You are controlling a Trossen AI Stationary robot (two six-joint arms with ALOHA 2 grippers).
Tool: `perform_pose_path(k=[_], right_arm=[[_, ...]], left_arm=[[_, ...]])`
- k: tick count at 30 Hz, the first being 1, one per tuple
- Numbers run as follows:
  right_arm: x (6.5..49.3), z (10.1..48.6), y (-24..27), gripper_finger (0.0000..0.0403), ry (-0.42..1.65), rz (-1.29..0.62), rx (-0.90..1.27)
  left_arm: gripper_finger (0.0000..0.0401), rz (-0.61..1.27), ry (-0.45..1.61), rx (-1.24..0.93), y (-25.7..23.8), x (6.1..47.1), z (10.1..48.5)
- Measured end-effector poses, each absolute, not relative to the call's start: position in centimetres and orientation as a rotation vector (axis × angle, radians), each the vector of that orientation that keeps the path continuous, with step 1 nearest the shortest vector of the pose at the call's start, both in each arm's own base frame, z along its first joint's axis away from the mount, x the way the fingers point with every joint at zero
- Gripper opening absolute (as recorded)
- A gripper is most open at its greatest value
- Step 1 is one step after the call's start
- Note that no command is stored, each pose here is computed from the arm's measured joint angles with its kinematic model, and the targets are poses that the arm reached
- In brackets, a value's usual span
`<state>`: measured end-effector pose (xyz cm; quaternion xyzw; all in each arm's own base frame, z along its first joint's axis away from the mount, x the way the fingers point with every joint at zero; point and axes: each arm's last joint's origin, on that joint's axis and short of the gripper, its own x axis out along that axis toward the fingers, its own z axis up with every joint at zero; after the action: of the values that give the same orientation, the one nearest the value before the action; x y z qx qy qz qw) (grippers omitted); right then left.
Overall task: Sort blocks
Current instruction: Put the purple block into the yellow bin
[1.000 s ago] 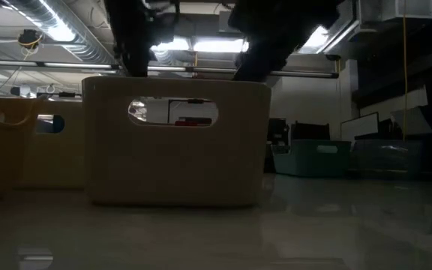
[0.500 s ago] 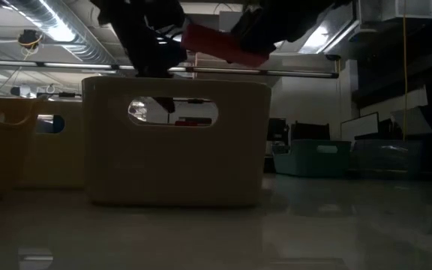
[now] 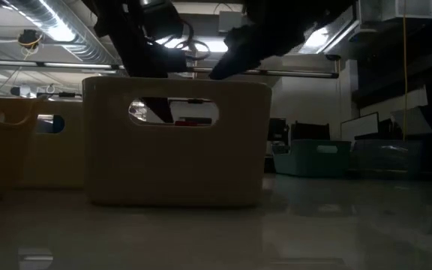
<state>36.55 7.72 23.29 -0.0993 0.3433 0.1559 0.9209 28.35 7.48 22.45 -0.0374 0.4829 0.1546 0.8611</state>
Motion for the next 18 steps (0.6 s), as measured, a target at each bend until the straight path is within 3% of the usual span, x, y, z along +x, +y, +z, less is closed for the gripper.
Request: perform_pose_path(k=[6, 18], right_arm=[[36.4, 23.4, 7.3, 0.0267, 0.724, 0.197, -0.254], [36.2, 23.3, 4.6, 0.0249, 0.787, 0.096, -0.25]], left_arm=[[0.0002, 0.195, 1.094, -0.064, 7.5, 29.2, 20.3], [0.0002, 0.001, 1.249, -0.102, 7.4, 30.5, 15.3]])
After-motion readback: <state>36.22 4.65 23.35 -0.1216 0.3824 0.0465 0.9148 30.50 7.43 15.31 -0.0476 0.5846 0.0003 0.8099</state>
